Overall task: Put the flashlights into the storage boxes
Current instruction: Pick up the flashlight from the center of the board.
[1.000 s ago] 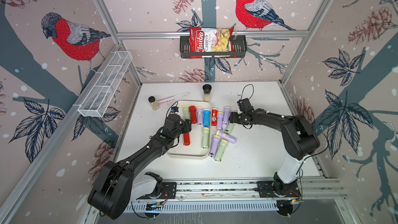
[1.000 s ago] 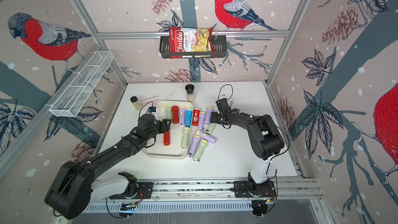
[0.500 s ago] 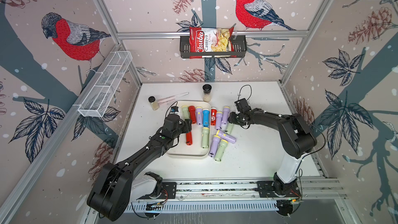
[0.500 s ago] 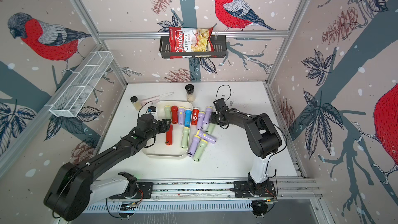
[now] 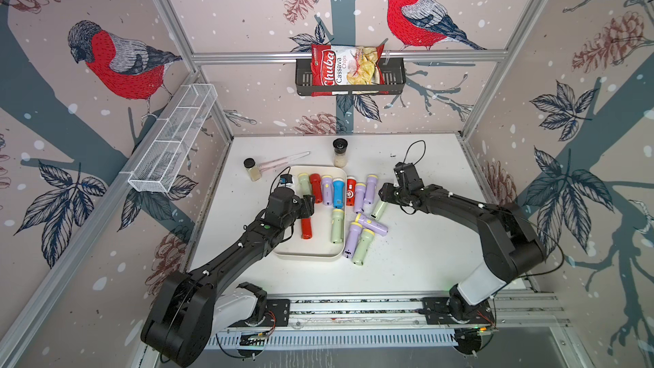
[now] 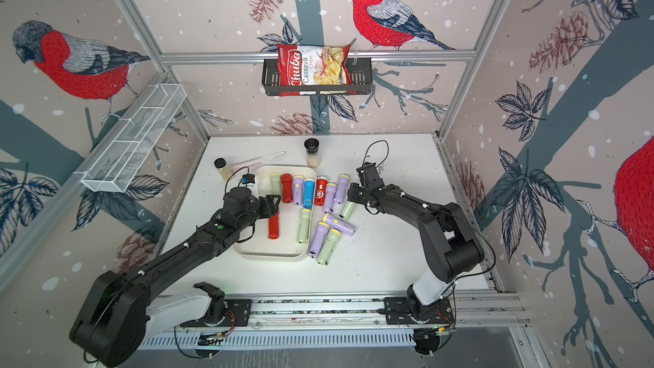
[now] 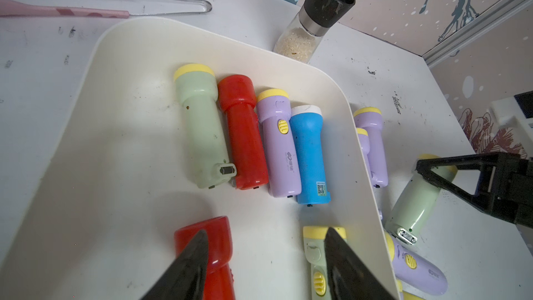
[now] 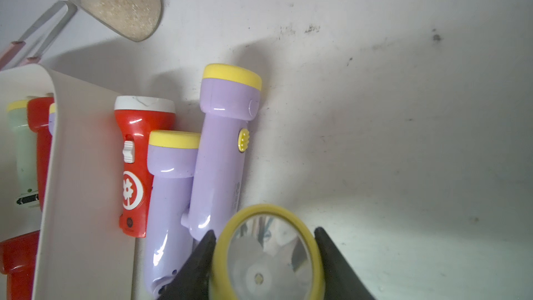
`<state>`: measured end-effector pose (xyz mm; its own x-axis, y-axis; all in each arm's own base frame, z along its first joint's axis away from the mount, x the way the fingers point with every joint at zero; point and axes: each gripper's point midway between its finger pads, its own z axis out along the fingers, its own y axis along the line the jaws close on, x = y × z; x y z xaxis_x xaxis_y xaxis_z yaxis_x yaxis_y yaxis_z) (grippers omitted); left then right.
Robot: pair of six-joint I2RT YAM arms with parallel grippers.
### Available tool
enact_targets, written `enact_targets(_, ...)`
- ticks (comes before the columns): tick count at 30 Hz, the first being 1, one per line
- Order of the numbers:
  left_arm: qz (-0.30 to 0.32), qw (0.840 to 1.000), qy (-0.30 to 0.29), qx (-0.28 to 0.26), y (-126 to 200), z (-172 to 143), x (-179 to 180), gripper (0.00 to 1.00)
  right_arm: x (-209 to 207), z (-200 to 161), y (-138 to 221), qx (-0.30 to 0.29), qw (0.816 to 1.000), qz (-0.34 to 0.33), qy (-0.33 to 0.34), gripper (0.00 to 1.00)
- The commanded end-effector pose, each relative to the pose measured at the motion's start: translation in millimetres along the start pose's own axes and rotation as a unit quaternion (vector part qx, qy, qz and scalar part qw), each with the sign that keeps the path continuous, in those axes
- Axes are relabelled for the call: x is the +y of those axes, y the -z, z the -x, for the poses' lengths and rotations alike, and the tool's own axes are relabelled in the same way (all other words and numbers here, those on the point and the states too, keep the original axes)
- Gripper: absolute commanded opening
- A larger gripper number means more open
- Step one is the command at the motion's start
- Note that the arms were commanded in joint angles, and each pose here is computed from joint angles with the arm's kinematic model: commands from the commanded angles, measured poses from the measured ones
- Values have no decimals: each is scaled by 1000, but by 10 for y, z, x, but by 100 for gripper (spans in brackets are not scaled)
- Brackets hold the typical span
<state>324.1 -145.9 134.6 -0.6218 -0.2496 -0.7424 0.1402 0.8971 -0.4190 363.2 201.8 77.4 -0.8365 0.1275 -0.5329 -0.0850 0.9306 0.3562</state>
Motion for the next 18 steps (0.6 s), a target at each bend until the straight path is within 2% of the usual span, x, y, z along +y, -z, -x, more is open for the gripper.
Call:
enact_targets(1, -20, 1000, -7, -6, 20, 37, -77, 63, 61, 136, 87, -36, 999, 12, 0, 41)
enact_targets(14, -168, 985, -33, 7, 93, 42, -614, 61, 367, 129, 595, -129, 987, 82, 55, 37)
enact_targets(18, -196, 980, -35, 6, 113, 20, -756, 61, 464, 94, 752, -157, 979, 106, 71, 36)
